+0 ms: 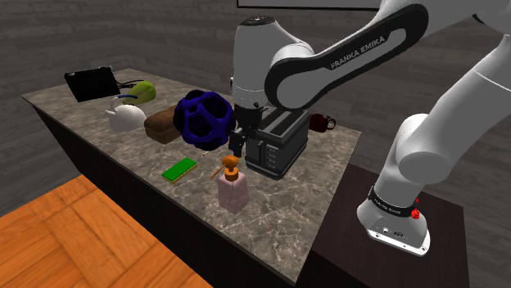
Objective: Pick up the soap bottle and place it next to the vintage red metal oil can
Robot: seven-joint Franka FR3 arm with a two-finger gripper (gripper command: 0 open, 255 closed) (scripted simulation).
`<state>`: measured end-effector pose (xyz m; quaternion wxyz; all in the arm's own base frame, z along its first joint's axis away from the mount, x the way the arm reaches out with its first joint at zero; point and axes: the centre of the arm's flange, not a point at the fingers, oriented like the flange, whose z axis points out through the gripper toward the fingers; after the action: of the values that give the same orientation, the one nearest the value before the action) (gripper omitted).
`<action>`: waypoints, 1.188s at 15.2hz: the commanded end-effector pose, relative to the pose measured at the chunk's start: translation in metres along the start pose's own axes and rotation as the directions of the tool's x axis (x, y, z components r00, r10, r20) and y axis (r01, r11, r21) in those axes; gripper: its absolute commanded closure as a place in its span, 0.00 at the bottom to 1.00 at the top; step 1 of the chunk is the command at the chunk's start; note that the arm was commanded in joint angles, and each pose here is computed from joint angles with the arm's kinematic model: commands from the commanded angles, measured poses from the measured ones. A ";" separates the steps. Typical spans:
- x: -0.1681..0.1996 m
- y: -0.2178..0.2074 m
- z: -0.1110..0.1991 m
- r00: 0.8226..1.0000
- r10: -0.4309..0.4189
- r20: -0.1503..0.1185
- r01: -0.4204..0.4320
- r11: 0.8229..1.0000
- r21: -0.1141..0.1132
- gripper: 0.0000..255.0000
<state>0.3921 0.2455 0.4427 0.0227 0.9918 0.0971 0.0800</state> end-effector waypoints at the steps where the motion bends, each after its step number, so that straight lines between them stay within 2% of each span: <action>1: 0.007 -0.017 0.020 1.000 -0.009 -0.008 0.009 1.000 0.003 0.00; 3: 0.014 -0.032 0.035 1.000 -0.017 -0.013 0.017 1.000 0.003 0.00; 10: 0.014 -0.032 0.072 1.000 -0.017 -0.013 0.017 1.000 0.003 0.00; 18: 0.014 -0.032 0.075 1.000 -0.017 -0.013 0.017 1.000 0.003 0.00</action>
<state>0.4117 0.2777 0.3693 0.0211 0.9904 0.1059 0.0859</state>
